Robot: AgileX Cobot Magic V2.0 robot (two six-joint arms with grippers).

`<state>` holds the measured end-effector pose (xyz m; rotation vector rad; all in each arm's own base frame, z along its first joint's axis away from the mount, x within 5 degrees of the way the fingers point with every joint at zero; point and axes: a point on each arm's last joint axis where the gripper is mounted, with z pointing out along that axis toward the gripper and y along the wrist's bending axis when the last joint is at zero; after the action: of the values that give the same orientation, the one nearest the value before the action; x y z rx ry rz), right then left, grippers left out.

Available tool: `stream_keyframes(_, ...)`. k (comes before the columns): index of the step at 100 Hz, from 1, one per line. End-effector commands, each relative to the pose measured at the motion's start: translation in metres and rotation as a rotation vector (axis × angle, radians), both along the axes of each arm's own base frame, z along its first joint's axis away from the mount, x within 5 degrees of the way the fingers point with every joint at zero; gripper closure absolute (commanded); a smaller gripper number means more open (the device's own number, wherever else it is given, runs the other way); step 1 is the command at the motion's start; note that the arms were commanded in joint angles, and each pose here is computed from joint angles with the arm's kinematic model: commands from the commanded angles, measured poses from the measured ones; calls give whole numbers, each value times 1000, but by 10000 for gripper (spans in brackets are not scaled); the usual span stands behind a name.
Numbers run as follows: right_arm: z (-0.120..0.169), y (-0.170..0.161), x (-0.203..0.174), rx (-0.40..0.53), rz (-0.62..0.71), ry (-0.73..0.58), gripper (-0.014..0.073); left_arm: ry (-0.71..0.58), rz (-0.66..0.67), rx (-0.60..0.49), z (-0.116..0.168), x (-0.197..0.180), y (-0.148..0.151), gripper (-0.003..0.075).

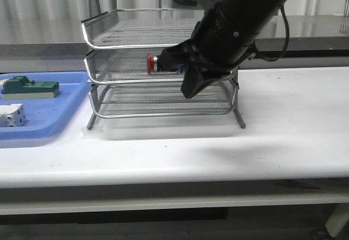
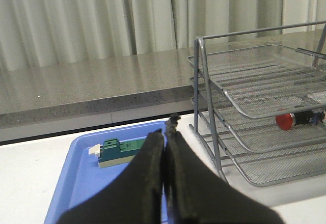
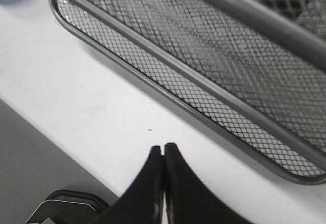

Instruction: Place button on rack with both arms

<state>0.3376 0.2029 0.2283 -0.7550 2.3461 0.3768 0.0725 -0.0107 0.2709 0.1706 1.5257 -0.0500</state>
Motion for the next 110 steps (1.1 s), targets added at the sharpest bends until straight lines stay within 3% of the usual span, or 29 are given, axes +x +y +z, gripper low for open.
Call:
stream_keyframes(1,42,-9,-8,53,-12,-116,652,-84,27,-24,14,0,3,741)
stream_keyframes(20,53,-29,-31,61,-37,-155,652,-84,27,-24,14,0,3,741)
stream_keyframes(61,70,-108,-94,133,-252,-237,652,-84,27,-24,14,0,3,741)
stream_keyframes(110,86,-153,-183,234,-342,-447,652,-84,27,-24,14,0,3,741)
